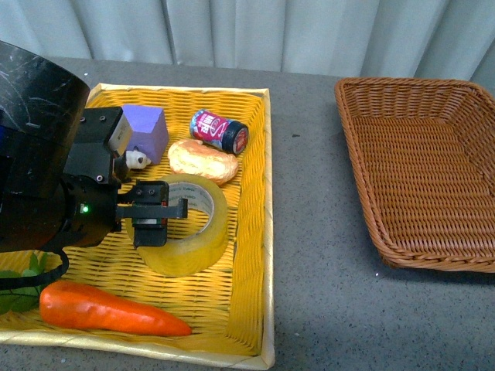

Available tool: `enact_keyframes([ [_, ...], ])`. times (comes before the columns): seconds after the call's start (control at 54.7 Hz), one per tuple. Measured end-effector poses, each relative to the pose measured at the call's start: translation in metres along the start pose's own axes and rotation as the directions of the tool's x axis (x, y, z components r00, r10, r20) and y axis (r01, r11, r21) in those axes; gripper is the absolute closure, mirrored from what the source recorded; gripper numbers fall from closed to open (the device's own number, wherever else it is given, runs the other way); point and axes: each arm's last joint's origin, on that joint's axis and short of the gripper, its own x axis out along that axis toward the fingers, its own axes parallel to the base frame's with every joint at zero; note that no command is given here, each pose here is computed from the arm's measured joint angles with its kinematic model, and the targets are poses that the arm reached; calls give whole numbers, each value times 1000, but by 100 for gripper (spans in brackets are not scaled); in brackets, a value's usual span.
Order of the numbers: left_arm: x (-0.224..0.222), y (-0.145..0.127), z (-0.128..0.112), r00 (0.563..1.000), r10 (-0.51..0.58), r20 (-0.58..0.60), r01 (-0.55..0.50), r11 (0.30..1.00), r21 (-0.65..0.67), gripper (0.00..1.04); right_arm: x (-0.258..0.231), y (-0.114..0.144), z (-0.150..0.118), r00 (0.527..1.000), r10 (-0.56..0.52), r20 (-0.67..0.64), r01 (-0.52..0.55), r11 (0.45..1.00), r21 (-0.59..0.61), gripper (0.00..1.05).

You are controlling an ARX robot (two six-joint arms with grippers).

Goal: Move tape to another basket

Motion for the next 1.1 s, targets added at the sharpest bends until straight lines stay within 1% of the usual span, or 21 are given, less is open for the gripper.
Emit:
enact_keyframes([
  [0.073, -1, -1, 1, 1000, -9, 3, 9, 1000, -2, 68, 0, 0, 0, 1000, 0, 0, 0, 1000, 0, 9],
  [0.091, -1, -1, 1, 1000, -6, 4, 6, 1000, -5, 70, 0, 0, 0, 1000, 0, 0, 0, 1000, 0, 9],
  [0.128, -2, -2, 2, 1000, -6, 9, 6, 1000, -6, 76, 0, 0, 0, 1000, 0, 0, 0, 1000, 0, 9],
  [0.165, -3, -3, 3, 1000, -16, 12, 17, 1000, -4, 81, 0, 0, 0, 1000, 0, 0, 0, 1000, 0, 9],
  [0.238, -7, -5, 5, 999, -27, 19, 28, 1000, -2, 86, 0, 0, 0, 1000, 0, 0, 0, 1000, 0, 9],
  [0.402, -21, -10, 14, 997, -55, 51, 55, 998, -8, 87, 0, 0, 0, 1000, 0, 0, 0, 1000, 0, 9],
  [0.585, -45, -24, 32, 986, -100, 132, 101, 995, 4, 87, 0, 0, 0, 1000, 0, 0, 0, 1000, 0, 9],
  [0.713, -52, -52, 50, 973, -152, 176, 146, 988, 45, 87, 0, 0, 0, 1000, 0, 0, 0, 1000, 0, 9],
  [0.841, -53, -75, 62, 962, -186, 200, 173, 982, 80, 87, 0, 0, 0, 1000, 0, 0, 0, 1000, 0, 9],
  [0.896, -51, -89, 68, 956, -206, 208, 188, 977, 100, 87, 0, 0, 0, 1000, 0, 0, 0, 1000, 0, 9],
  [0.987, -49, -104, 73, 951, -227, 211, 205, 971, 121, 87, 0, 0, 0, 1000, 0, 0, 0, 1000, 0, 9],
  [1.097, -41, -122, 74, 951, -232, 205, 202, 967, 157, 87, 0, 0, 0, 1000, 0, 0, 0, 1000, 0, 9],
])
